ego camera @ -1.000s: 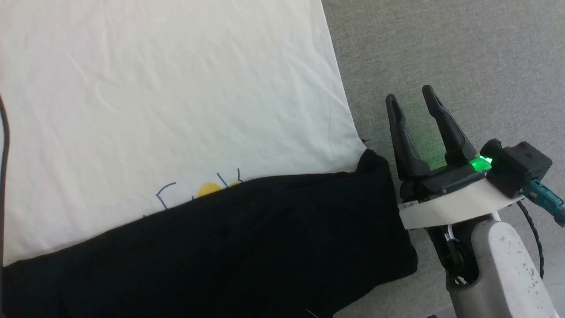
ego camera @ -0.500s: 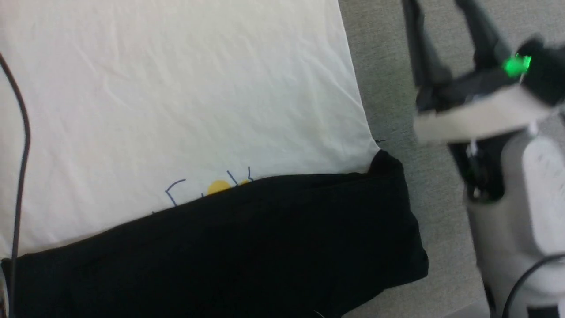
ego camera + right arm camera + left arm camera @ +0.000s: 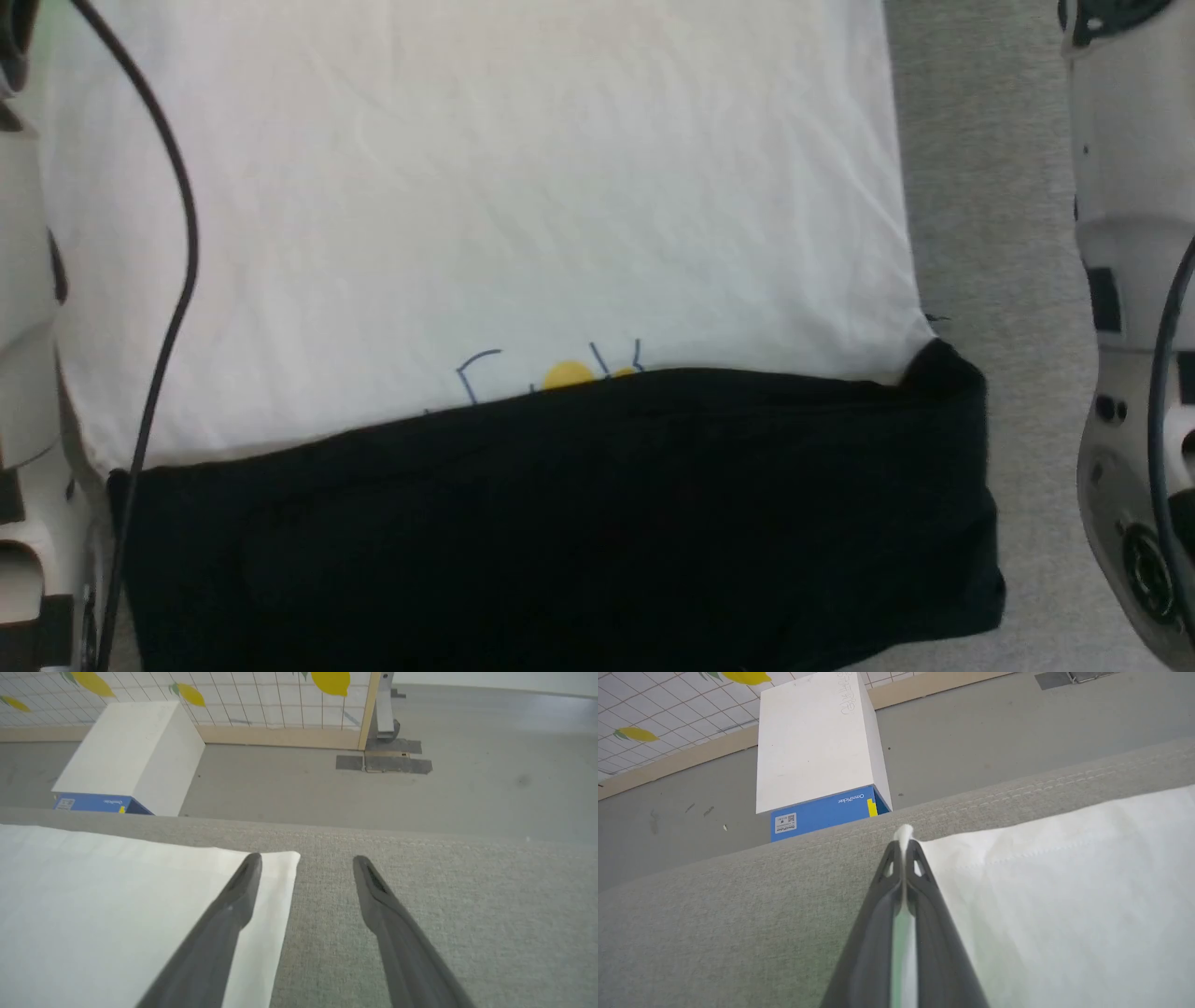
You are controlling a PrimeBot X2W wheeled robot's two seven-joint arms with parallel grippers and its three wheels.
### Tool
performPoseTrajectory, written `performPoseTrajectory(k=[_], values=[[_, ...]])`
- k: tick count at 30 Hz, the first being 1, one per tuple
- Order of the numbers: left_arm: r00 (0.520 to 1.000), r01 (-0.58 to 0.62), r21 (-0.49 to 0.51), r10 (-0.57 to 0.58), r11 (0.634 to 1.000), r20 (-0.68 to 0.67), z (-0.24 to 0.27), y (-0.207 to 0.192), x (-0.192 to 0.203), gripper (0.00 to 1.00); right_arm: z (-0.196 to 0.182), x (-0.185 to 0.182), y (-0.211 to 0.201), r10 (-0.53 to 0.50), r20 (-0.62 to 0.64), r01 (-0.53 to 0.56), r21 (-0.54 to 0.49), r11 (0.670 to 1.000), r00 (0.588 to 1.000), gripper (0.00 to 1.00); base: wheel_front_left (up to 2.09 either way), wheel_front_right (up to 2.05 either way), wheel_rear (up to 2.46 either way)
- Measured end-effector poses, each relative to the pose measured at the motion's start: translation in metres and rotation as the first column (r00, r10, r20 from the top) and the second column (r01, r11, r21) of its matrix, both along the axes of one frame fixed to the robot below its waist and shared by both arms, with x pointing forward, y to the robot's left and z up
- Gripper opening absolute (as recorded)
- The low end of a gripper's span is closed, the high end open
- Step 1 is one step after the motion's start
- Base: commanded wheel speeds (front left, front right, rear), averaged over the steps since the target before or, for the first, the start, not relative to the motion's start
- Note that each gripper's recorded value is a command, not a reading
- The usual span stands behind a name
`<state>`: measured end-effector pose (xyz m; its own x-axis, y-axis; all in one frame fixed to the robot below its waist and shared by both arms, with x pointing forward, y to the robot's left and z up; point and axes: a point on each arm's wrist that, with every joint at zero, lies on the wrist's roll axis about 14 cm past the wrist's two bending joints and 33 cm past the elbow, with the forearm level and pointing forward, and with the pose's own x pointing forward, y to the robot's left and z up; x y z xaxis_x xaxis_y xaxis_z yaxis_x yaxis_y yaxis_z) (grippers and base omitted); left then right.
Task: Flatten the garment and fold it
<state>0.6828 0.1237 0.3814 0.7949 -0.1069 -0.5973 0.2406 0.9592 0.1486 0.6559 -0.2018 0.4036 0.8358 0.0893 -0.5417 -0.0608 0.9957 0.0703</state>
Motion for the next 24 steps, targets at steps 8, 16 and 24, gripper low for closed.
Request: performPoseTrajectory(k=[8, 16, 24], values=[[1.000, -0.003, 0.012, 0.003, 1.000, 0.012, -0.009, 0.014, -0.003, 0.00, -0.050, 0.005, 0.015, 0.021, -0.264, -0.039, -0.062, 0.997, 0.964, 1.00, 0.00, 0.00, 0.00], [1.000, -0.017, 0.010, 0.016, 1.000, 0.018, -0.017, 0.025, -0.004, 0.00, -0.046, 0.015, 0.018, 0.023, -0.295, -0.066, -0.135, 0.989, 0.955, 0.00, 0.00, 0.00, 0.00], [0.984, 0.003, -0.014, -0.001, 1.000, 0.178, 0.013, 0.021, 0.014, 0.00, -0.006, 0.034, 0.013, 0.017, -0.053, -0.025, -0.137, 0.990, 0.998, 0.00, 0.00, 0.00, 0.00]])
